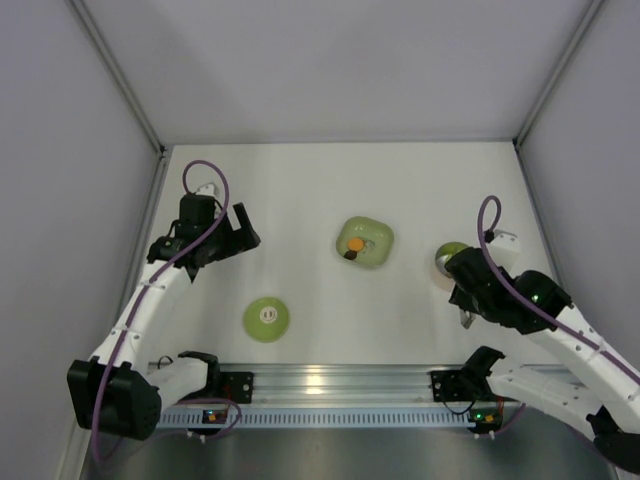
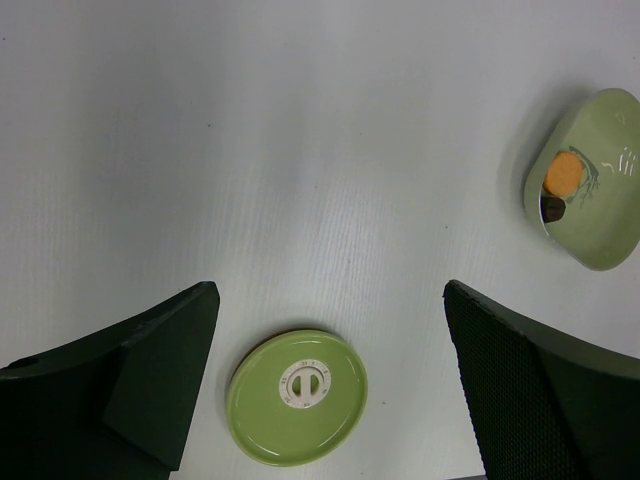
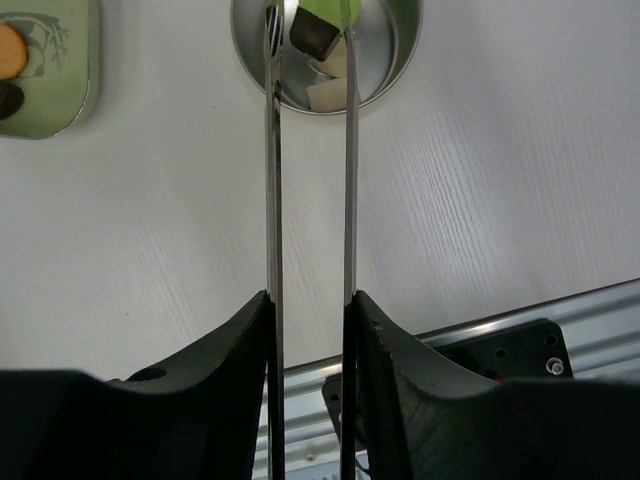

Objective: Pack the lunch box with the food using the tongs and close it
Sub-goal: Place the fake food in the packing box, then pick up the fake food from the plate.

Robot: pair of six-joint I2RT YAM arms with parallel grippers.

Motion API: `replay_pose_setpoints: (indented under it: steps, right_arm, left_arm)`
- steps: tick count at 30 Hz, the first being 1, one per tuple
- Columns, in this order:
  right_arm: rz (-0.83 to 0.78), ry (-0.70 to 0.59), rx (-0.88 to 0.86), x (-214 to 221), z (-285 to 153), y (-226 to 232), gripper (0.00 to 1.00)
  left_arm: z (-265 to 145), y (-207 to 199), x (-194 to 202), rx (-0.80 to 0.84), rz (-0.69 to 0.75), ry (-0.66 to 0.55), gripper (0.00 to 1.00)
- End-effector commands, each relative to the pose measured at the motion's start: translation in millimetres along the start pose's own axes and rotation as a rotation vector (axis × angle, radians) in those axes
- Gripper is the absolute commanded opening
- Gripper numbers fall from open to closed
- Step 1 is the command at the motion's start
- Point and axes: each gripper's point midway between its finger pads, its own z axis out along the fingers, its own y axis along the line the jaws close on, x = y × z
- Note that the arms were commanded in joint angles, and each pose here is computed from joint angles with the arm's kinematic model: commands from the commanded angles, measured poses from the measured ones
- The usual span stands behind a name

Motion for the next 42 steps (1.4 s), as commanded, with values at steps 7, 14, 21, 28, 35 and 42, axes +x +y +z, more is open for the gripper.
replay_pose_setpoints:
  steps: [7,14,21,28,35,42]
  right_arm:
    - [-0.067,0.021,0.088,5.7,-2.1,-22.1,0.43]
    - [-0.106,-0.01,0.026,-19.9,-14.0,0.8,0.43]
    - [-0.146,-0.041,-0.182,-52.8,-20.2,73.1,0.42]
    - [-0.228,-0.002,-0.315,-57.9,-2.1,142.1,0.4]
    - [-0.266,0.041,-0.404,-53.5,26.1,201.8,0.39]
    - [-0.307,0.119,-0.445,-30.1,54.0,234.0,0.39]
  left_arm:
    - [0.8,-7.2,-12.5,0.025,0.005,-0.051,0.99]
    - [1.3,-7.3,-12.6,0.024,0.005,-0.049,0.99]
    - [0.1,-5.6,-13.0,0.017,0.007,-0.055,0.99]
    - [0.5,-5.1,-13.4,0.014,0.008,-0.056,0.99]
    - [0.9,-4.3,-13.1,0.01,0.008,-0.055,0.99]
    - [1.2,-3.6,-12.3,0.007,0.008,-0.053,0.99]
